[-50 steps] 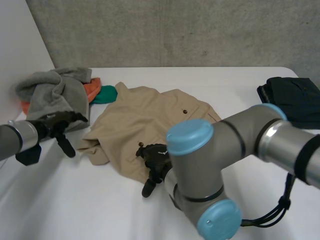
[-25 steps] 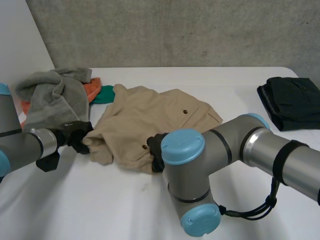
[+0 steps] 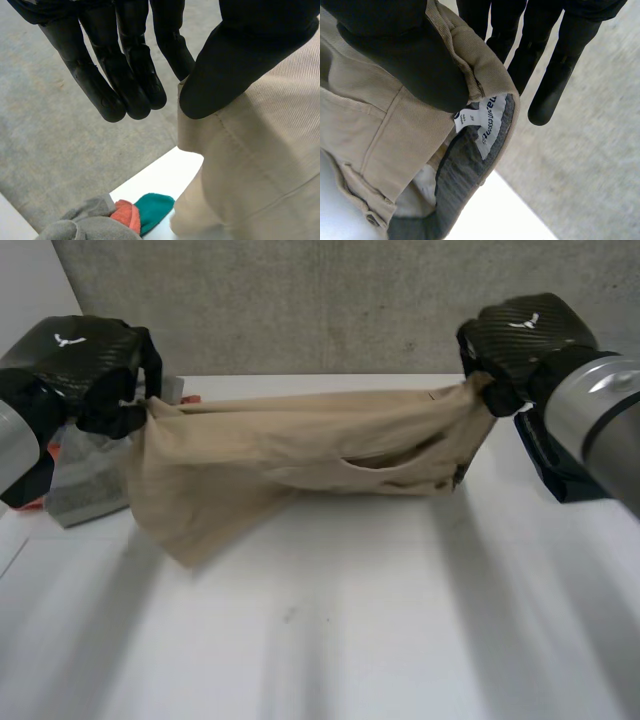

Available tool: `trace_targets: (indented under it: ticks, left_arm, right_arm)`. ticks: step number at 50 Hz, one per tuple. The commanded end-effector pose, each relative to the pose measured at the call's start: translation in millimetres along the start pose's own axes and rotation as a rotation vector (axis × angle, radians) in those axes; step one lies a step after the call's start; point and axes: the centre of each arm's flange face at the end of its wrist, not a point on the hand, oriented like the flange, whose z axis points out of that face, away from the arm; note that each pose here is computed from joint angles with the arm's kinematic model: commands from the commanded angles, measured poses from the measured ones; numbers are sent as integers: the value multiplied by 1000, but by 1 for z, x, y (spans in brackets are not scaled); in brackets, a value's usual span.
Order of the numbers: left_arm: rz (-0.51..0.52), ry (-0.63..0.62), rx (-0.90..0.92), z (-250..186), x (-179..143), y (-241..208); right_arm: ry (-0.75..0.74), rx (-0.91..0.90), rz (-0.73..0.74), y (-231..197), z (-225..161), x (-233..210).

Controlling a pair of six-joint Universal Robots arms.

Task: Fold the laundry.

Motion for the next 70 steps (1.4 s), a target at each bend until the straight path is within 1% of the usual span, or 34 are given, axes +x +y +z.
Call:
trace_targets:
  ticks: [1, 4, 8, 11, 14, 15, 16, 18, 19, 22, 23, 26, 27, 32, 35, 38, 41, 44, 48, 50, 51, 52, 54, 55, 58, 59, 62, 63, 66, 67, 70]
  left_arm:
    - [130, 85, -147, 2, 38, 27]
    - [164, 93, -221, 18, 48, 51]
    - [160, 65, -307, 30, 48, 70]
    - [139, 58, -299, 30, 48, 68]
    - [91, 33, -176, 23, 43, 35]
    - [64, 6, -100, 18, 37, 15]
    - [47, -10, -56, 15, 34, 4]
    - [16, -42, 29, 9, 27, -18]
    - [-12, -77, 112, -1, 19, -41]
    - [-41, -126, 209, -15, 9, -71]
    - [-56, -152, 270, -27, 4, -91]
    - [-64, -189, 352, -43, -3, -116]
    - [-71, -210, 409, -54, -7, -132]
    - [-78, -259, 556, -80, -17, -171]
    - [-77, -274, 633, -90, -21, -190]
    - [-70, -281, 661, -87, -23, -200]
    - [-60, -284, 634, -68, -24, -196]
    - [-40, -290, 587, -35, -25, -184]
    - [-21, -294, 532, 19, -25, -158]
    - [-4, -303, 482, 67, -26, -126]
    - [2, -306, 470, 79, -26, -117]
    - [11, -315, 446, 103, -27, -96]
    - [25, -324, 424, 127, -28, -76]
    - [29, -322, 388, 150, -28, -49]
    - [31, -319, 330, 179, -27, -9]
    - [30, -318, 297, 195, -28, 16]
    - [16, -298, 244, 215, -24, 54]
    - [-1, -268, 223, 223, -19, 71]
    - [-37, -219, 219, 227, -11, 79]
    - [-56, -208, 215, 227, -11, 80]
    - [-69, -228, 232, 224, -19, 71]
  right_arm:
    - [-127, -189, 31, 36, 11, 5]
    - [-166, -251, 26, 52, 14, -2]
    - [-177, -295, 9, 64, 14, -4]
    - [-187, -300, 0, 66, 12, -6]
    - [-166, -256, -11, 55, 10, -2]
    - [-152, -224, -16, 47, 9, 0]
    - [-117, -157, -23, 29, 6, 8]
    - [-76, -80, -21, 9, 3, 17]
    - [-31, 1, -12, -11, -1, 27]
    - [30, 119, 15, -41, -11, 41]
    - [67, 191, 36, -58, -17, 52]
    - [120, 281, 63, -80, -28, 68]
    - [148, 337, 79, -94, -37, 78]
    - [199, 489, 105, -131, -62, 100]
    - [189, 539, 129, -143, -65, 107]
    - [167, 541, 159, -142, -56, 108]
    - [146, 518, 176, -135, -43, 105]
    - [118, 449, 207, -115, -18, 98]
    - [77, 319, 267, -74, 21, 80]
    - [49, 207, 327, -34, 51, 62]
    - [48, 184, 345, -24, 59, 58]
    - [56, 148, 379, -4, 74, 51]
    - [69, 124, 414, 14, 89, 44]
    - [90, 115, 443, 33, 104, 38]
    - [140, 110, 468, 62, 126, 30]
    - [167, 113, 469, 79, 137, 22]
    - [209, 145, 453, 100, 155, 15]
    - [222, 169, 433, 111, 166, 9]
    - [217, 173, 383, 120, 176, 0]
    - [215, 162, 334, 121, 179, -3]
    - [217, 133, 268, 119, 178, -3]
